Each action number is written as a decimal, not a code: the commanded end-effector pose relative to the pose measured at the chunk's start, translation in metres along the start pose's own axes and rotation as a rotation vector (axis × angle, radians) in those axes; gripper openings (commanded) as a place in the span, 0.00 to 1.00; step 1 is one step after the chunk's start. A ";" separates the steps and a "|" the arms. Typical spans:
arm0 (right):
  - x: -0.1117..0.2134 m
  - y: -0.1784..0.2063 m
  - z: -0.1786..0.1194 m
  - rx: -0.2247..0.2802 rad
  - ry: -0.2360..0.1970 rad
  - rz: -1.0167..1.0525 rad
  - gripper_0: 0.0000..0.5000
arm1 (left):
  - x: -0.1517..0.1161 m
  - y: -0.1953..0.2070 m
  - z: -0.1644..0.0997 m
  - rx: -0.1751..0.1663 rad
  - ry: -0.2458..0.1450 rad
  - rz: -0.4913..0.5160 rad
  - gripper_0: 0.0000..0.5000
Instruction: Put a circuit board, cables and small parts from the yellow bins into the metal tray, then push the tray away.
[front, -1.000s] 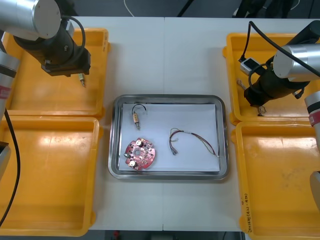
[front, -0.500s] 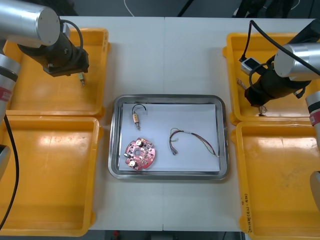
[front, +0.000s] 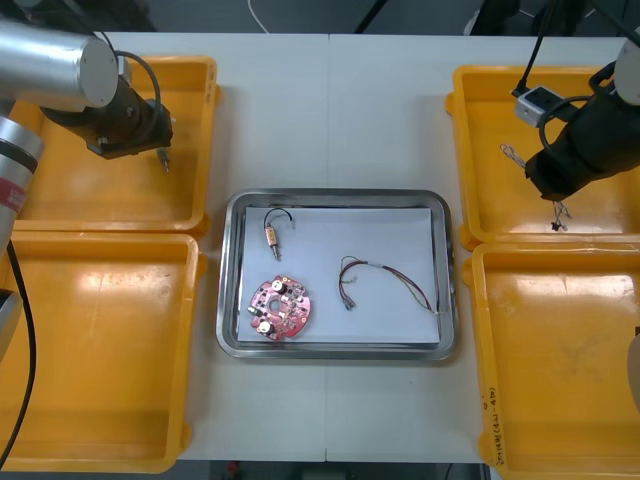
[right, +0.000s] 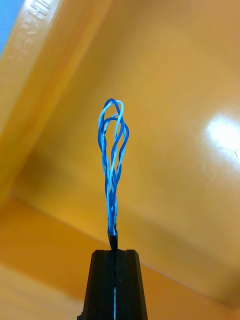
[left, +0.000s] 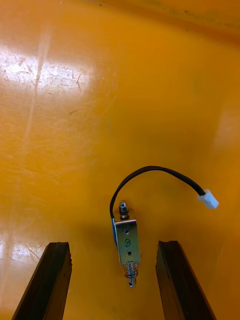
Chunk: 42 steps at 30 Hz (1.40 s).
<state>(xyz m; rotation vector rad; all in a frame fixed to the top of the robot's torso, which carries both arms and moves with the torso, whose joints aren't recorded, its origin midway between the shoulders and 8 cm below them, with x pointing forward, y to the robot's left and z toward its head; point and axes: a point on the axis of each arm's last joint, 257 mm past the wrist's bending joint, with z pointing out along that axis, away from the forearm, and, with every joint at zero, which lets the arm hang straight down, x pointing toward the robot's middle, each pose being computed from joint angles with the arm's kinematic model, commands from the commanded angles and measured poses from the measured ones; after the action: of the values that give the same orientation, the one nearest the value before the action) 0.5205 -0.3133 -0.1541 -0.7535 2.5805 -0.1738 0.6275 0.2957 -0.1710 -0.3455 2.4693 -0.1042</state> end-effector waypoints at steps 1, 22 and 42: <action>-0.006 -0.032 -0.044 0.086 -0.067 0.050 0.00 | -0.028 -0.022 -0.010 0.050 -0.064 0.049 1.00; -0.056 0.028 -0.098 0.121 -0.207 -0.326 0.00 | -0.011 -0.022 0.020 0.052 -0.068 0.090 0.54; -0.112 0.145 -0.099 0.064 -0.220 -0.694 0.00 | -0.023 -0.017 0.013 0.072 -0.085 0.067 0.00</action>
<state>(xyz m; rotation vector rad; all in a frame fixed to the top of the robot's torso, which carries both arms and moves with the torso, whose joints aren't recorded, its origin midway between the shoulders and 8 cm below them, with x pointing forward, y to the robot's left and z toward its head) 0.4910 -0.1657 -0.0774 -1.4696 2.0998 -0.3280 0.6455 0.2918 -0.1911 -0.3493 2.4221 -0.1468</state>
